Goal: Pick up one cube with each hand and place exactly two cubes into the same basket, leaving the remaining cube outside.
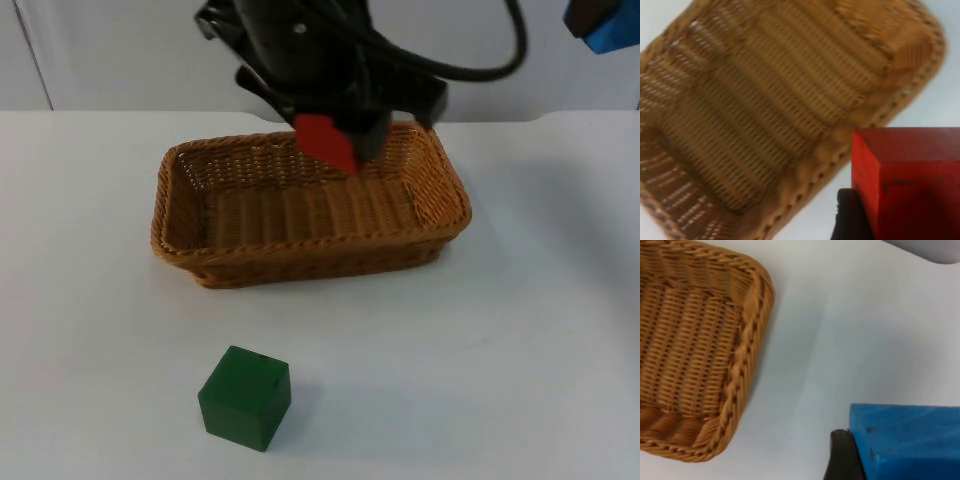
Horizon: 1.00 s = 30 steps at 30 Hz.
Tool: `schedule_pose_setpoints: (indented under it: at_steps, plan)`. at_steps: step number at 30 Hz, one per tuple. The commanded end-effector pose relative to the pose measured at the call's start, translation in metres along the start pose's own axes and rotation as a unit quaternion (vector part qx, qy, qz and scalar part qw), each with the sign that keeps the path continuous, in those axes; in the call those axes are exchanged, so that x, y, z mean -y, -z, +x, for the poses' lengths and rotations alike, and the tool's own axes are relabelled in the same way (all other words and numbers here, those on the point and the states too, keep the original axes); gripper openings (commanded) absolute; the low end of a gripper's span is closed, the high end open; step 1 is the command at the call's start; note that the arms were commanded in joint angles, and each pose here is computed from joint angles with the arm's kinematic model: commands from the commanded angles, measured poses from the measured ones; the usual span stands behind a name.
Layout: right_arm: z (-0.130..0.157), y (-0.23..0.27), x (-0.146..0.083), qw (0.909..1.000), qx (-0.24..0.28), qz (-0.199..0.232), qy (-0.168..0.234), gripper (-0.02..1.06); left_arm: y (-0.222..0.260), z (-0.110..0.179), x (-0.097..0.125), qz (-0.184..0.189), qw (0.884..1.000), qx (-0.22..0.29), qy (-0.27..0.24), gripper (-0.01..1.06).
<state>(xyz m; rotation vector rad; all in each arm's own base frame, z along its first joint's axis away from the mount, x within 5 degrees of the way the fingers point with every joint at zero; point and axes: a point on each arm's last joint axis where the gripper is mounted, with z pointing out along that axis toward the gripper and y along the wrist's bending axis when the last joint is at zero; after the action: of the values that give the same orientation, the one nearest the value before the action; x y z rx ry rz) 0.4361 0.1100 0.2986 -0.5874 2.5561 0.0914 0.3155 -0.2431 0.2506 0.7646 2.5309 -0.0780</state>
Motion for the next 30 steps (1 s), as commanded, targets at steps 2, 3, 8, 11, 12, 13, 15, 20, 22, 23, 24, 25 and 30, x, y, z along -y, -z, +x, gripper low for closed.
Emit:
schedule_pose_setpoints:
  at_steps: [2,3,8,11,12,13,15,20,22,23,24,25,30]
  plan:
    - [-0.002,0.007,-0.006,0.9999,0.008,-0.007,0.011,0.0,0.003,-0.003,-0.014,0.003,1.0,0.009,0.017,0.0]
    - [-0.003,0.007,-0.009,0.9998,0.008,-0.009,0.013,0.0,0.002,-0.003,-0.021,0.003,1.0,0.008,0.025,0.0]
    - [-0.004,0.007,-0.016,0.9996,0.008,-0.012,0.023,0.0,-0.001,-0.002,-0.051,0.003,0.998,0.009,0.056,0.0]
    - [-0.005,0.007,-0.024,0.9993,0.009,-0.017,0.032,0.0,-0.002,-0.002,-0.066,0.001,0.997,0.012,0.078,0.0]
    - [-0.006,0.007,-0.031,0.999,0.009,-0.02,0.039,0.0,-0.002,-0.001,-0.075,-0.004,0.996,0.013,0.088,0.0]
    - [-0.007,0.007,-0.036,0.9987,0.009,-0.022,0.045,0.0,-0.002,0.0,-0.086,-0.01,0.995,0.014,0.102,0.0]
    - [-0.007,0.006,-0.041,0.9983,0.009,-0.025,0.052,0.0,-0.002,0.001,-0.092,-0.011,0.994,0.014,0.108,0.0]
    - [-0.012,0.007,-0.069,0.9954,0.024,-0.039,0.084,0.0,-0.003,0.003,-0.113,0.013,0.991,0.028,0.133,0.0]
    - [-0.013,0.007,-0.076,0.9946,0.03,-0.042,0.09,0.0,-0.003,0.003,-0.115,0.023,0.989,0.032,0.14,0.0]
    - [-0.015,0.007,-0.081,0.9939,0.037,-0.043,0.094,0.0,-0.003,0.002,-0.116,0.032,0.988,0.038,0.143,0.0]
    - [-0.016,0.007,-0.087,0.9931,0.042,-0.046,0.1,0.0,-0.004,0.002,-0.118,0.036,0.988,0.042,0.145,0.0]
    - [-0.016,0.007,-0.087,0.9931,0.042,-0.046,0.1,0.0,-0.004,0.002,-0.118,0.036,0.988,0.042,0.145,0.0]
    - [-0.02,-0.007,-0.108,0.9905,0.063,-0.056,0.108,0.0,-0.022,0.004,-0.121,0.047,0.987,0.037,0.151,0.0]
